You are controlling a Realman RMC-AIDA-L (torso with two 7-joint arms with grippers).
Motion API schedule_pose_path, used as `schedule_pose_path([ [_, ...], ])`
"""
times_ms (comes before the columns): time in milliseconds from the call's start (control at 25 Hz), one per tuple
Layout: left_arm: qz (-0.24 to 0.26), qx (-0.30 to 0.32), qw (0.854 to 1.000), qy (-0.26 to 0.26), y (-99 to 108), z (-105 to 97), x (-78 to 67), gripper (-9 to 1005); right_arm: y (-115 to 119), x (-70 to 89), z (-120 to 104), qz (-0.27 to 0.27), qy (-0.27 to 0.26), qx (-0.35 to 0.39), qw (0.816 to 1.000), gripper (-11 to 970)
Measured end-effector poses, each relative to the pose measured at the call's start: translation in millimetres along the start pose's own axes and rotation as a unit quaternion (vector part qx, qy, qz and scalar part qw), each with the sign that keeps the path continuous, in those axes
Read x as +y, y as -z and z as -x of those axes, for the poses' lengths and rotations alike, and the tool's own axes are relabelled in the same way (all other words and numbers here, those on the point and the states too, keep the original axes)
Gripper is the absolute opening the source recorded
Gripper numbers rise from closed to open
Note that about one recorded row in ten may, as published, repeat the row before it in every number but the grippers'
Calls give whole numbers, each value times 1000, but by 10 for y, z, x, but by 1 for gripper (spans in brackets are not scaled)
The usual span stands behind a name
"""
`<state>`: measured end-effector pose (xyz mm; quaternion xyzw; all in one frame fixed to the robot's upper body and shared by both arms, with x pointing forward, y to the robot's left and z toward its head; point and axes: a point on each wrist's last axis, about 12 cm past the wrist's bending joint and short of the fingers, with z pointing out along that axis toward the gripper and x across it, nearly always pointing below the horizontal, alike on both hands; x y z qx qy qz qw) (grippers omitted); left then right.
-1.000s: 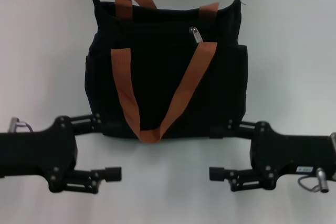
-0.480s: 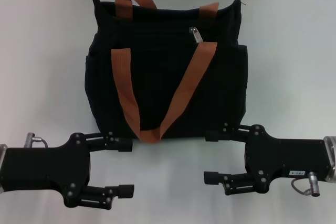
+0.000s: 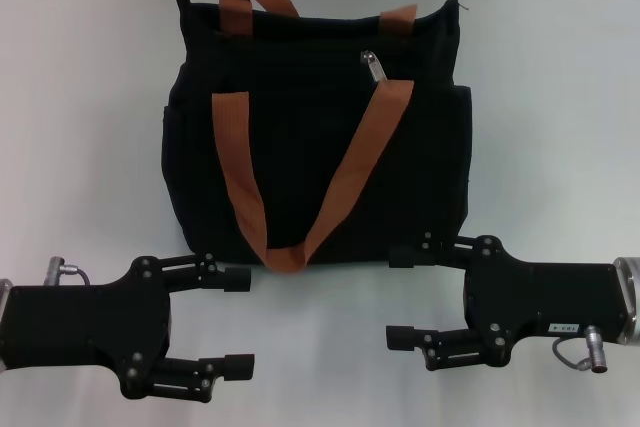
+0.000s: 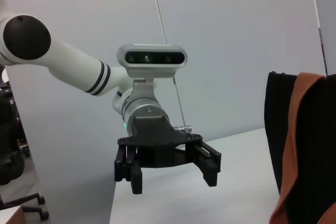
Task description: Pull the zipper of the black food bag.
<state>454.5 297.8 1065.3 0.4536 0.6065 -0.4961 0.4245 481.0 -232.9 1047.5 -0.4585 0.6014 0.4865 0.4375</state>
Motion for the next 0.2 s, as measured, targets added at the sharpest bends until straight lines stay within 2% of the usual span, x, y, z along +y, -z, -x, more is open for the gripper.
schedule_pose_path([
  [200, 0, -1, 1000, 0, 0, 5, 4, 827, 2, -1, -2, 0, 0, 1, 1000, 835],
])
